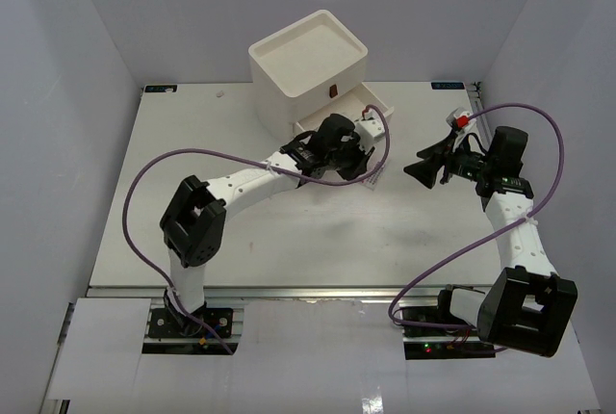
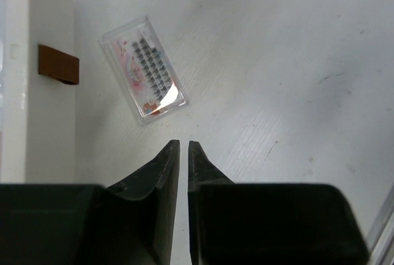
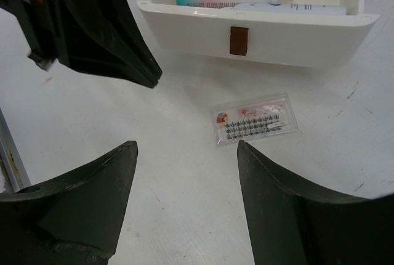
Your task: Organize the makeup
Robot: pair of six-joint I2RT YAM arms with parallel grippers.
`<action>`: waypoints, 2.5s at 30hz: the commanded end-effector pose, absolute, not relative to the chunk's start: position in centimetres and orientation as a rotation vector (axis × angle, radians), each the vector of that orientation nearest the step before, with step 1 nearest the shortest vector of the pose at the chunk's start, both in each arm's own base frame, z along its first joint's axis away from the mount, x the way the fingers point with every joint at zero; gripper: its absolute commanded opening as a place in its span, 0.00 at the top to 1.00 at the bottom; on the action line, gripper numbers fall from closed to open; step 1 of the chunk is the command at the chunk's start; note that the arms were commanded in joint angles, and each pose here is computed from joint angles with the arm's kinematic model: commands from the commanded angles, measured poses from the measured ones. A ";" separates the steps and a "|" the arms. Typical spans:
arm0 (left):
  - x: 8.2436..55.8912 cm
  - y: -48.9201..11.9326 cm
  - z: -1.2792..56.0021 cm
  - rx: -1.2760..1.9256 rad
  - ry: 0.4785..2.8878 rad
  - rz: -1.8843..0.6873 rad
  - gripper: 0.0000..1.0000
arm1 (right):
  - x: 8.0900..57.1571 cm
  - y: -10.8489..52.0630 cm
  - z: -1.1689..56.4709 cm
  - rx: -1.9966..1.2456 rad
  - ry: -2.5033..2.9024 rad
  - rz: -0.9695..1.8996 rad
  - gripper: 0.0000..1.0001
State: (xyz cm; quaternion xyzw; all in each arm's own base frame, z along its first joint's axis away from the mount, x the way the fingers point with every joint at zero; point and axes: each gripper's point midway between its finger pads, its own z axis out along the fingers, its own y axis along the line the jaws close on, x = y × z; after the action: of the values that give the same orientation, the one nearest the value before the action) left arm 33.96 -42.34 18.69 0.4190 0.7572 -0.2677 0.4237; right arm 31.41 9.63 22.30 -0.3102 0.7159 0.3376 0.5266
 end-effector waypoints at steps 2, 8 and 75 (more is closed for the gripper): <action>38.4 -41.8 16.5 0.950 1.920 -0.389 0.74 | 31.8 9.0 22.2 -0.735 1.699 0.783 0.28; 43.4 -42.6 14.4 0.927 1.890 -0.167 0.67 | 31.9 8.8 22.1 -0.725 1.704 0.782 0.28; 54.0 -36.5 20.8 0.651 1.793 -0.026 0.34 | 31.9 8.4 21.8 -0.705 1.713 0.806 0.29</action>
State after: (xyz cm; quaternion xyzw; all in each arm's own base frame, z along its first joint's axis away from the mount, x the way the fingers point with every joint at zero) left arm 49.56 -40.56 14.25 0.3521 0.7867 -0.0481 0.5049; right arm 31.99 8.34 21.93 -0.2916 0.7244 0.3321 0.5291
